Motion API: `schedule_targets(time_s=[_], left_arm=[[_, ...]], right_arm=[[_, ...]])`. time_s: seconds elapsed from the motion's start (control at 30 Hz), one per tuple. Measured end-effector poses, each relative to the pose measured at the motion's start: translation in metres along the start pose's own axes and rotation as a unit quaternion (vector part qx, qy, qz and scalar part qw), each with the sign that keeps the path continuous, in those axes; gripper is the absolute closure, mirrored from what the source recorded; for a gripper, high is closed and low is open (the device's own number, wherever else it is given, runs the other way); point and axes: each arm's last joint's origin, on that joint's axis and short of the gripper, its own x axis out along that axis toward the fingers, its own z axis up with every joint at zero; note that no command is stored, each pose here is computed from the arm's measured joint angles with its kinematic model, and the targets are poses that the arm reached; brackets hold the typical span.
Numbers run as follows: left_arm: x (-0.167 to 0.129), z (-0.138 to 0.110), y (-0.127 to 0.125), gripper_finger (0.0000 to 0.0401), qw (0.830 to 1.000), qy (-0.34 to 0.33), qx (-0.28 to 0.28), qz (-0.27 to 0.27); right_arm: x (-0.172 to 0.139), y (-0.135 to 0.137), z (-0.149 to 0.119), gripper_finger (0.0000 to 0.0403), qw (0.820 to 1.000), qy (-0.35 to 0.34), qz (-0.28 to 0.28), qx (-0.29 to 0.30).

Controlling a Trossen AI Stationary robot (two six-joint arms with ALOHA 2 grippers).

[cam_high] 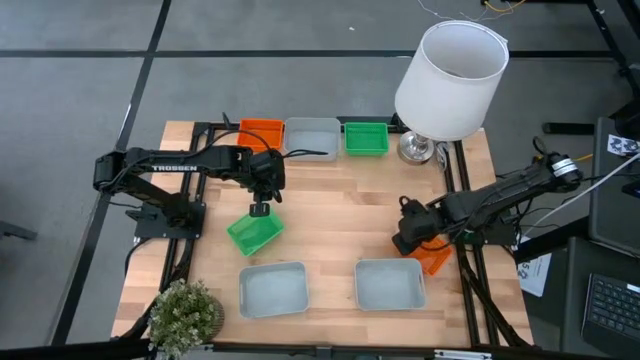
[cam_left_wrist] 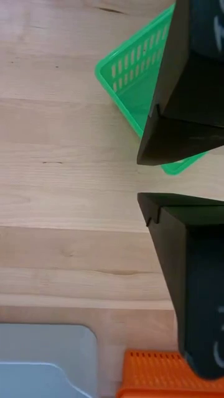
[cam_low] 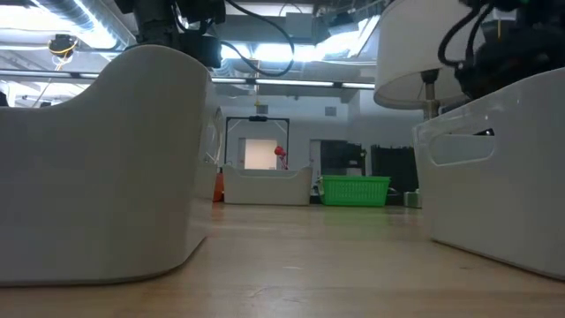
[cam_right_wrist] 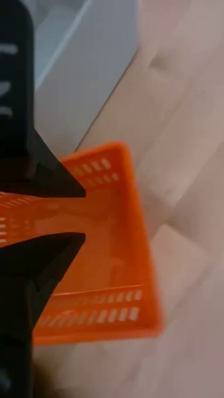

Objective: Stack baskets by color
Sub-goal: Stack the bottom orange bin on the orange bin

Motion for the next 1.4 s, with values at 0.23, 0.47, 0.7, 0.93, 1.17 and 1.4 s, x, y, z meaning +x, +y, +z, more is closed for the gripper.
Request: schedule_targets(time_s=[0.23,0.47,0.7,0.93,1.17,1.4], left_arm=[[0.0,0.0,0.0,0.0325,1.0,0.0,0.0,0.0],[0.0,0.0,0.0,0.0325,1.0,0.0,0.0,0.0],[0.0,0.0,0.0,0.0325,1.0,0.0,0.0,0.0],[0.0,0.0,0.0,0.0325,1.0,0.0,0.0,0.0],[0.0,0.0,0.0,0.0325,1.0,0.0,0.0,0.0],[0.0,0.0,0.0,0.0325,1.0,-0.001,0.0,0.0]], right_arm=[[0.03,0.006,0.001,0.0303,0.995,0.05,-0.087,0.004],[0.059,0.008,0.034,0.0303,0.992,0.013,-0.12,-0.037],[0.078,0.015,0.092,0.0303,0.99,-0.092,-0.044,-0.102],[0.07,0.039,0.156,0.0303,0.93,-0.316,0.122,-0.141],[0.029,0.061,0.168,0.0303,0.819,-0.457,0.25,-0.24],[0.038,0.043,0.142,0.0303,0.912,-0.326,0.15,-0.197]])
